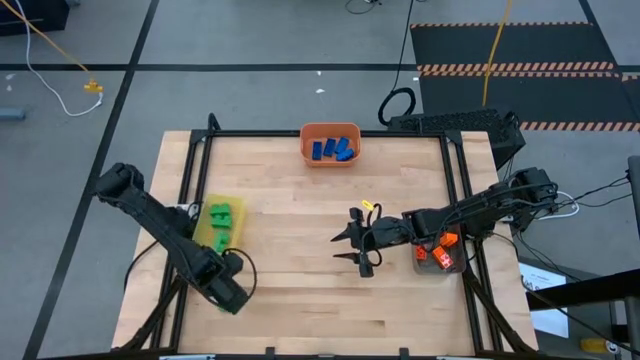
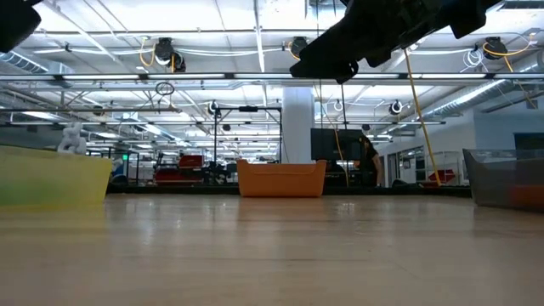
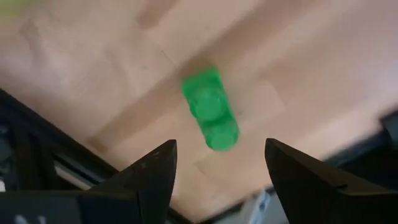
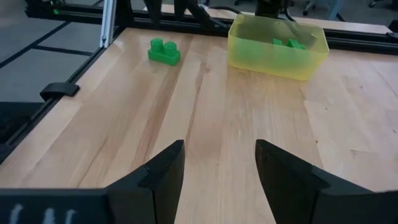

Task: Sort & place blocks by color
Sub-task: Put the green game piece into the yellow bin

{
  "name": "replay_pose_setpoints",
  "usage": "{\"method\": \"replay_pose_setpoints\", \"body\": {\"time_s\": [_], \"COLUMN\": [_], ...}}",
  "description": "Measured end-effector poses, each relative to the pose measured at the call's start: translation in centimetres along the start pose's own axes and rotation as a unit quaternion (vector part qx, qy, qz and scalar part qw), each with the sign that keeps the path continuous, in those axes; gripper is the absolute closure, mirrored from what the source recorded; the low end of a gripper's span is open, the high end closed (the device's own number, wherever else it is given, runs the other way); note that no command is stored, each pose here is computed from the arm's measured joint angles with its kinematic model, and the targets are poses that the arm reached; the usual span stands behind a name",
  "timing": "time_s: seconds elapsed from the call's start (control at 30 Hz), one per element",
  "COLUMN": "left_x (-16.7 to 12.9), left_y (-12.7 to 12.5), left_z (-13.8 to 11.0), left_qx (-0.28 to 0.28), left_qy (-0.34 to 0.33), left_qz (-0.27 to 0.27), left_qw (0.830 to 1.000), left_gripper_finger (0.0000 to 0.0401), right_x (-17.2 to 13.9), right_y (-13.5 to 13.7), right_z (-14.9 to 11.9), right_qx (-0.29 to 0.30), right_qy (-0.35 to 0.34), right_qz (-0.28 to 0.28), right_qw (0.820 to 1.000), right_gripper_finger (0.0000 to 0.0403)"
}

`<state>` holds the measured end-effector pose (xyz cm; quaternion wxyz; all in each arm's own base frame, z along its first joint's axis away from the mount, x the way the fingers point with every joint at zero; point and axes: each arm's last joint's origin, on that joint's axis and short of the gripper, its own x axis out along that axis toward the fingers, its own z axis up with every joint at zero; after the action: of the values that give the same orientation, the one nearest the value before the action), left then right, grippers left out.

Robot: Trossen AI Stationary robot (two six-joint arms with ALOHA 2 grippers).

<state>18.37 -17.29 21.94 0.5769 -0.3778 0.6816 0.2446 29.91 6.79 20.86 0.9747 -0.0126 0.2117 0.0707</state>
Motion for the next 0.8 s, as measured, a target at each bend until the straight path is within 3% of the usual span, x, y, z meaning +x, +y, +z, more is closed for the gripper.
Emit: {"method": "replay_pose_setpoints", "body": {"time_s": [0.3, 0.43, 0.8], "left_x": [2.9, 3.9, 7.9], "left_y": [-1.0, -1.6, -2.4], "left_z": [0.4, 0.5, 1.0], "left_qx": [-0.025, -0.026, -0.016], "left_qy": [0.008, 0.008, 0.018], "left_qz": [0.053, 0.053, 0.108], "left_qw": [0.998, 0.998, 0.994], "left_gripper_finger": [0.0133, 0.0123, 0.0122], "right_x": [0.0, 0.0, 0.0], "right_y": [0.0, 0.0, 0.0], "right_z": [0.0, 0.0, -0.1], "right_qx": [0.005, 0.005, 0.005], "right_qy": [0.000, 0.000, 0.004], "right_qz": [0.000, 0.000, 0.000], "right_qw": [1.000, 1.000, 1.000], "right_gripper_finger": [0.0216, 0.0216, 0.0216]}}
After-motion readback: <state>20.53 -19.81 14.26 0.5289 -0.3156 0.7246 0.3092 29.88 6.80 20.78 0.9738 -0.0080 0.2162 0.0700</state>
